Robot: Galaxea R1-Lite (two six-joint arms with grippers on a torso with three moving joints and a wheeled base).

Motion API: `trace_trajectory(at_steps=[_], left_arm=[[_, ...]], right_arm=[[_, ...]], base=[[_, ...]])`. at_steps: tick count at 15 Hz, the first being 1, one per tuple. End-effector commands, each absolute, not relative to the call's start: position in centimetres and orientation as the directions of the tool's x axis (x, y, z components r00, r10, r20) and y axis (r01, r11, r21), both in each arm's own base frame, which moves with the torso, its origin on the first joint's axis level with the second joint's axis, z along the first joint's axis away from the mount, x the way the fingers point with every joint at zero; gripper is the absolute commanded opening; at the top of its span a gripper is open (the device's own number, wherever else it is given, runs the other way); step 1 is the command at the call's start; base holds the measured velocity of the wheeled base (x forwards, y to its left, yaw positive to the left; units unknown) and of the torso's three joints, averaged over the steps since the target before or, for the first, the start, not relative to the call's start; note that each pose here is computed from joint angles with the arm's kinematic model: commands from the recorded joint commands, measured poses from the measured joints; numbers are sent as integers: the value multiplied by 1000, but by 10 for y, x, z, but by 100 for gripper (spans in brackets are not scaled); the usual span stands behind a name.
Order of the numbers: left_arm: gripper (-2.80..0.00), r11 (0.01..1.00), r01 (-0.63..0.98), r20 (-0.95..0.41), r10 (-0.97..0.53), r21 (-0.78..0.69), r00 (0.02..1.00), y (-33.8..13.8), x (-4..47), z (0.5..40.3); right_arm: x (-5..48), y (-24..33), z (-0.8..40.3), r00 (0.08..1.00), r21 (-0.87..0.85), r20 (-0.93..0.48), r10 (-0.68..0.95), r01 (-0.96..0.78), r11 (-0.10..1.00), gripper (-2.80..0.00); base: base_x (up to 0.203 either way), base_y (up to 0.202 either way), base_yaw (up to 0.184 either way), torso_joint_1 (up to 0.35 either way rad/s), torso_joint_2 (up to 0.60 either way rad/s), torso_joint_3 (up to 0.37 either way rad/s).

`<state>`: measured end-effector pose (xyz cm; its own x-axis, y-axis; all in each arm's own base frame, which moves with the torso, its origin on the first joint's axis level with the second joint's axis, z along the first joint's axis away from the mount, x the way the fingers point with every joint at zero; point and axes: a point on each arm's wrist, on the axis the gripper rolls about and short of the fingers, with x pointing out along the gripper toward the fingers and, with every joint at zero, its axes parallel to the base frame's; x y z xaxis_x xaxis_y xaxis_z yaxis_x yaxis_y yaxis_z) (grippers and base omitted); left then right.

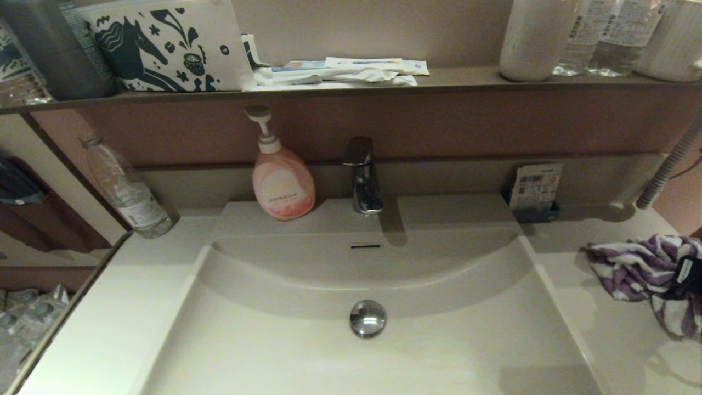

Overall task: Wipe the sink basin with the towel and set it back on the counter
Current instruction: Wipe the sink

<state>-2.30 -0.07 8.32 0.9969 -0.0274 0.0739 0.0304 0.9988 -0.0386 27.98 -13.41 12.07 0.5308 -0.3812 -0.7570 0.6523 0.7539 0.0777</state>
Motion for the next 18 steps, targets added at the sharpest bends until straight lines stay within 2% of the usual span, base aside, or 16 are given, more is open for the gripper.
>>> trace_trajectory(at_steps=[1, 5, 12, 15, 18], left_arm=[[-280, 999, 31, 75, -28, -39, 997, -1, -23, 83], [-280, 999, 31, 74, -28, -39, 997, -1, -23, 83], [-280, 999, 31, 75, -28, -39, 997, -1, -23, 83], [-280, 999, 31, 74, -28, -39, 997, -1, -23, 83], [-280, 999, 31, 75, -28, -39, 997, -1, -23, 83]], right_arm=[[291, -137, 107, 524, 84, -768, -368, 653, 753, -280], [316, -129, 126, 691, 187, -630, -355, 578, 794, -280], [350, -69, 151, 849, 233, -461, -257, 396, 888, -280], [338, -56, 155, 814, 189, -494, -305, 443, 876, -280], [302, -52, 160, 677, 109, -674, -295, 486, 867, -280]], base=[[0, 0, 0, 0, 0, 0], [0, 0, 0, 0, 0, 0], [0, 0, 0, 0, 0, 0], [0, 0, 0, 0, 0, 0], [0, 0, 0, 0, 0, 0]])
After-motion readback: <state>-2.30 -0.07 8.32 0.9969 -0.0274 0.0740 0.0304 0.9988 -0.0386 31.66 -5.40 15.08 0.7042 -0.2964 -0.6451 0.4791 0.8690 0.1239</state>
